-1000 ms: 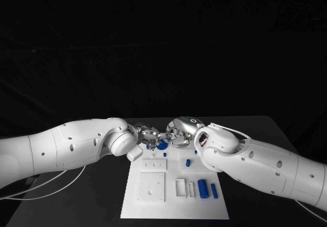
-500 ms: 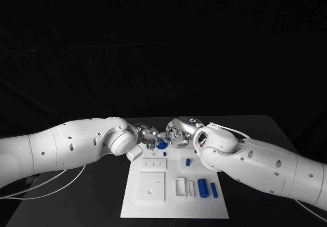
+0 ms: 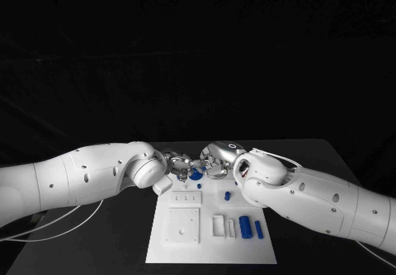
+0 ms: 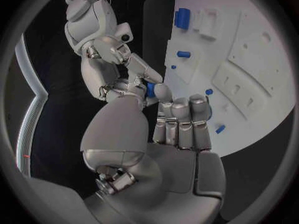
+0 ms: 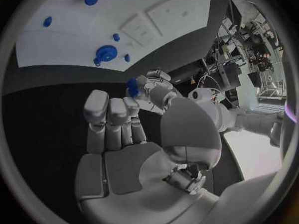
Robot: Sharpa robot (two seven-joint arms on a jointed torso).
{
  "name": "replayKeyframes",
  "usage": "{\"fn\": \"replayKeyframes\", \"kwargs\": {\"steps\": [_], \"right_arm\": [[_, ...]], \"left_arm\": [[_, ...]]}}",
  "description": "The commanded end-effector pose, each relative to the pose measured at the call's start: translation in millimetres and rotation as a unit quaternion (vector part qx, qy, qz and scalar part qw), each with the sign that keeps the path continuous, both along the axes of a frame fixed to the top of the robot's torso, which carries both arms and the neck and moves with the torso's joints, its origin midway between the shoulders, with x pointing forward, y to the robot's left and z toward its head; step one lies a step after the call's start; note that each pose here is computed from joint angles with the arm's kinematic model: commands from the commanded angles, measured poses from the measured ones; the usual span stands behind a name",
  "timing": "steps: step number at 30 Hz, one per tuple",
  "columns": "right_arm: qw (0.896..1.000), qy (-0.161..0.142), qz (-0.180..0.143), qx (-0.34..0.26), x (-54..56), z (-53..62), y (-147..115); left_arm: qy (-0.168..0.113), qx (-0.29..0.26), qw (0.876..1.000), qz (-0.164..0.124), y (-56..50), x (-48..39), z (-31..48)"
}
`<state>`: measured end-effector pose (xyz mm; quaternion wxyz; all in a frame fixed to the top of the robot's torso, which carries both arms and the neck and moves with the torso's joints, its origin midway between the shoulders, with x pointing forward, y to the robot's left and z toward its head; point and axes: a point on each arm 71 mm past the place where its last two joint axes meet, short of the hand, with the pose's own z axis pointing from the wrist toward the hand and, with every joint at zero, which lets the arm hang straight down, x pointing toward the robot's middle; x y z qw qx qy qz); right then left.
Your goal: Assemble the parts on the task board
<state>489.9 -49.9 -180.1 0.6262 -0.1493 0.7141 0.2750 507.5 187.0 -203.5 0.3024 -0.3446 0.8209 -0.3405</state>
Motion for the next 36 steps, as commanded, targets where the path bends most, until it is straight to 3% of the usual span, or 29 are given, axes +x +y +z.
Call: {"fn": "replayKeyframes", "kwargs": {"steps": [1, 36], "right_arm": [[1.0, 0.003, 0.004, -0.013, -1.5, -2.7, 1.7], [1.0, 0.004, 0.005, -0.022, -1.9, -5.9, 3.3]], "left_arm": [[-0.004, -0.01, 1.0, -0.012, -6.3, -1.0, 3.2], [-0.004, -0.016, 1.0, -0.026, -10.2, -3.3, 3.8]]}}
